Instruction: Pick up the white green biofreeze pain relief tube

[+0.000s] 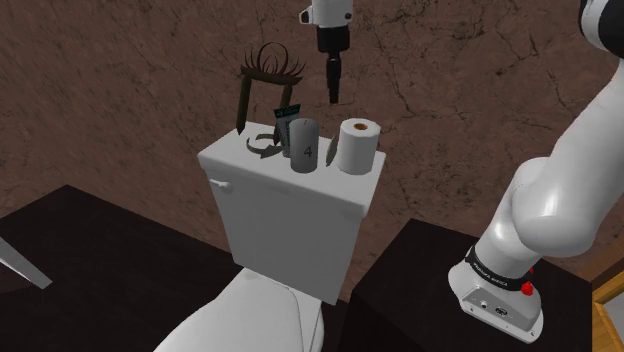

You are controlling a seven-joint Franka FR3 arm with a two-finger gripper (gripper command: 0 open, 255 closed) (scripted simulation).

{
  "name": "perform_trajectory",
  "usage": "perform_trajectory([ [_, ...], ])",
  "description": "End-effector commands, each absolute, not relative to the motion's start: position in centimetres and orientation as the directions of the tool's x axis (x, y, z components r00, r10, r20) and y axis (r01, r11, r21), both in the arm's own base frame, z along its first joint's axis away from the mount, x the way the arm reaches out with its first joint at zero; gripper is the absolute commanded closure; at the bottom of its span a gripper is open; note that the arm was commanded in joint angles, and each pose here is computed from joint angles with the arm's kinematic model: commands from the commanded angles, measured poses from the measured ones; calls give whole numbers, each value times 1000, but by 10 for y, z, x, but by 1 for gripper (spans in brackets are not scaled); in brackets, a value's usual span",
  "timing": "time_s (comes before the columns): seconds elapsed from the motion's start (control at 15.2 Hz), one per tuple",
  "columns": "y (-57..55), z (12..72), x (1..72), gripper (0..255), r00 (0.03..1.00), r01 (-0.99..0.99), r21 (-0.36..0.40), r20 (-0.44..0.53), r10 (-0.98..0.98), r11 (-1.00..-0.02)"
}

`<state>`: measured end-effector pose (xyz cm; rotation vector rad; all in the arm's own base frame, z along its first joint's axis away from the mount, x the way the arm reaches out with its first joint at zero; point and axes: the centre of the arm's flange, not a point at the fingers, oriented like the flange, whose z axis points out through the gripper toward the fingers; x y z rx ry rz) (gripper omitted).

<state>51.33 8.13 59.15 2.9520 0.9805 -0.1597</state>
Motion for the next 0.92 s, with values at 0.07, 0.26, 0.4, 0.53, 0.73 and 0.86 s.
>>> perform_trajectory([
  [0.07, 107, 595, 542, 0, 723, 685, -19, -101, 683, -728],
  [0.26, 136, 598, 568, 0, 643, 761, -29, -96, 760, -648],
  [0.4, 146, 593, 575, 0, 617, 783, -33, -94, 782, -621],
  [0.53, 146, 583, 575, 0, 617, 783, -33, -94, 782, -621],
  [0.73, 146, 567, 575, 0, 617, 783, -33, -94, 782, -621],
  [0.86, 146, 558, 575, 0, 617, 783, -33, -94, 782, -621],
])
